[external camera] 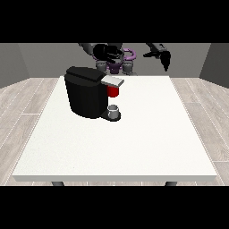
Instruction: Insert the coffee pod into the coffee machine and close the lid
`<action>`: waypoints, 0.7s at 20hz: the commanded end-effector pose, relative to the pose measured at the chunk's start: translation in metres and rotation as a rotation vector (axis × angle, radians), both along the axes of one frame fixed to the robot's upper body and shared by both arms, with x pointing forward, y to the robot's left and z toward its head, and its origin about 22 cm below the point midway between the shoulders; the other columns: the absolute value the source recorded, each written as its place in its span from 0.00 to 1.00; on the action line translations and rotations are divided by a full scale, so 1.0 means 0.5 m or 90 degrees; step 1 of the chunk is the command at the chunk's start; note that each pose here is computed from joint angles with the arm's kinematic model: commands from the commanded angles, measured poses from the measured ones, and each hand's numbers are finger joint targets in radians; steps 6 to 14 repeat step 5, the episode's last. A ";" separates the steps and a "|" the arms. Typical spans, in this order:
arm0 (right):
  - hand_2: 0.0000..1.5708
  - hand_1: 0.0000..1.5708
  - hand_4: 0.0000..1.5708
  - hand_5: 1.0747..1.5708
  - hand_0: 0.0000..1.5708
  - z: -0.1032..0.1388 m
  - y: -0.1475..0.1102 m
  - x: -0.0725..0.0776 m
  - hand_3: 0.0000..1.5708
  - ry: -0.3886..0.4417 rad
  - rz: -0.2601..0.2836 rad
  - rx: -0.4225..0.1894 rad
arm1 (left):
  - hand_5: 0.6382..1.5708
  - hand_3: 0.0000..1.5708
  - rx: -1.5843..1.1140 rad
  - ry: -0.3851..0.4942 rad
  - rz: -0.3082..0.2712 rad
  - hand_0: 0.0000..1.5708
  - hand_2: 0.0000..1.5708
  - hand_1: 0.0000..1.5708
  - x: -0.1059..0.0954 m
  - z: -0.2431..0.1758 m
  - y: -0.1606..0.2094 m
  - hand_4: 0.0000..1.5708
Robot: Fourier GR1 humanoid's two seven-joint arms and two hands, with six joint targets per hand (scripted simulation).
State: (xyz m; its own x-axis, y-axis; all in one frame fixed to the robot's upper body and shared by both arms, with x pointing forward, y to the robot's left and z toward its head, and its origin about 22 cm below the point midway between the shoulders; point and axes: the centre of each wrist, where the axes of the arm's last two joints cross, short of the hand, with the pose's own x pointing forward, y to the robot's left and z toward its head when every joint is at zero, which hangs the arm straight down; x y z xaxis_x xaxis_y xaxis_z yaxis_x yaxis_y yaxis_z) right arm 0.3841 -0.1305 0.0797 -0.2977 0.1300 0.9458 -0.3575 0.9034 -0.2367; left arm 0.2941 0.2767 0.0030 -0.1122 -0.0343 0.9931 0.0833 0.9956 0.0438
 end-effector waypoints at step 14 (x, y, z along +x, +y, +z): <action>0.00 0.00 0.10 1.00 0.00 -0.132 -0.021 -0.113 0.00 0.113 -0.021 0.100 | 1.00 0.00 -0.015 0.039 0.039 0.00 0.00 0.00 -0.053 -0.076 0.004 0.12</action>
